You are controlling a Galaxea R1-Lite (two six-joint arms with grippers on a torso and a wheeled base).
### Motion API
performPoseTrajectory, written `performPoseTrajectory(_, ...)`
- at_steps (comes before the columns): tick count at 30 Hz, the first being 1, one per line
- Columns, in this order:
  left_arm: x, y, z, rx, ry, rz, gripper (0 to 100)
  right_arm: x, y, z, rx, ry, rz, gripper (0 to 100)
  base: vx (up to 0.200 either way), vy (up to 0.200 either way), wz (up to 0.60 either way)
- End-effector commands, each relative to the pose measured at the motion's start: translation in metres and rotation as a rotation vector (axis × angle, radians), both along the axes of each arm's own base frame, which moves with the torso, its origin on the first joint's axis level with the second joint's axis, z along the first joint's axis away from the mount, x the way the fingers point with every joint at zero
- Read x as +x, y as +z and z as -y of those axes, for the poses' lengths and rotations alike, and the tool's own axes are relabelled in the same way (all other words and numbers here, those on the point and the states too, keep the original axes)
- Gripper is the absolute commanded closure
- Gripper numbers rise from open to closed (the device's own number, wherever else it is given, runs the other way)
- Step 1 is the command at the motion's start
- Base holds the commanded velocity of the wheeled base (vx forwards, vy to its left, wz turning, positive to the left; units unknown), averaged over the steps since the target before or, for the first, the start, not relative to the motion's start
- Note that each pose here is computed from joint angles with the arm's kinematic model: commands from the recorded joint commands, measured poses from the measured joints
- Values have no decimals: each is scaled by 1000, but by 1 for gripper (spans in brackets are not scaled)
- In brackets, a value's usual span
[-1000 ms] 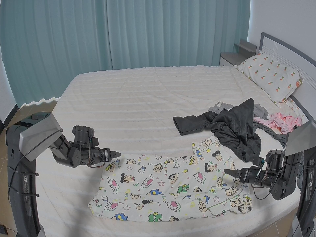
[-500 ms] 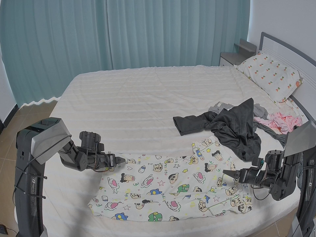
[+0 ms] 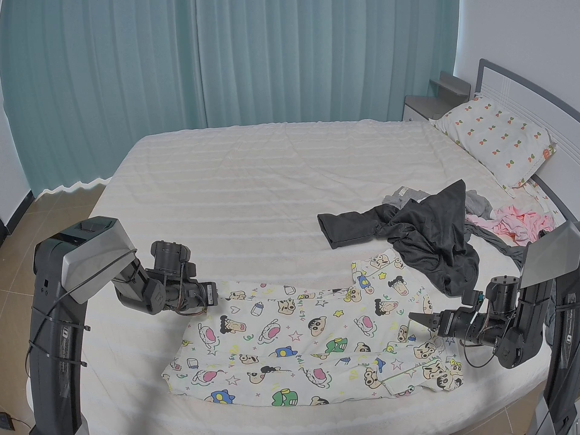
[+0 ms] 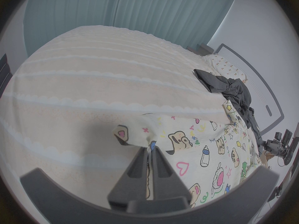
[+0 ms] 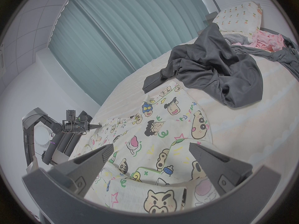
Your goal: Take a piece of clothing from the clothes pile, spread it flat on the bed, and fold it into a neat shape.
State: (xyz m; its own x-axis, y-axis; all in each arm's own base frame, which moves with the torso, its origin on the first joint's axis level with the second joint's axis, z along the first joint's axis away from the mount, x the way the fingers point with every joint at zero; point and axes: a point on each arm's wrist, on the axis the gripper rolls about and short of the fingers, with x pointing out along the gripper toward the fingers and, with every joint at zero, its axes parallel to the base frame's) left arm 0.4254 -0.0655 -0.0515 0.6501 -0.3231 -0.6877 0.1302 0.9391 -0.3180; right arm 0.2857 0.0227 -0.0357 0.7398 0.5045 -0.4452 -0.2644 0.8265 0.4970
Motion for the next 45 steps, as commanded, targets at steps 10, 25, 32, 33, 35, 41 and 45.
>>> performPoseTrajectory(10,9,15,4,23,109,62,100,23,7,-1,-8,-28,88,0,0,0,0)
performPoseTrajectory(25,9,34,26,65,168,137,100,120,-4,11,-40,-106,-48,0,0,0,0)
performPoseTrajectory(32,7,35,25,87,192,139,100,143,-23,4,-35,-98,-119,0,0,0,0)
performPoseTrajectory(33,7,35,25,87,192,139,100,143,-23,4,-35,-98,-119,0,0,0,0)
performPoseTrajectory(35,7,36,25,85,193,140,100,147,-29,-3,-31,-87,-143,0,0,0,0)
performPoseTrajectory(41,5,36,25,86,195,135,100,164,-26,-19,21,-90,-201,0,0,0,0)
performPoseTrajectory(45,4,40,25,80,199,140,100,167,-25,-25,25,-78,-219,0,0,0,0)
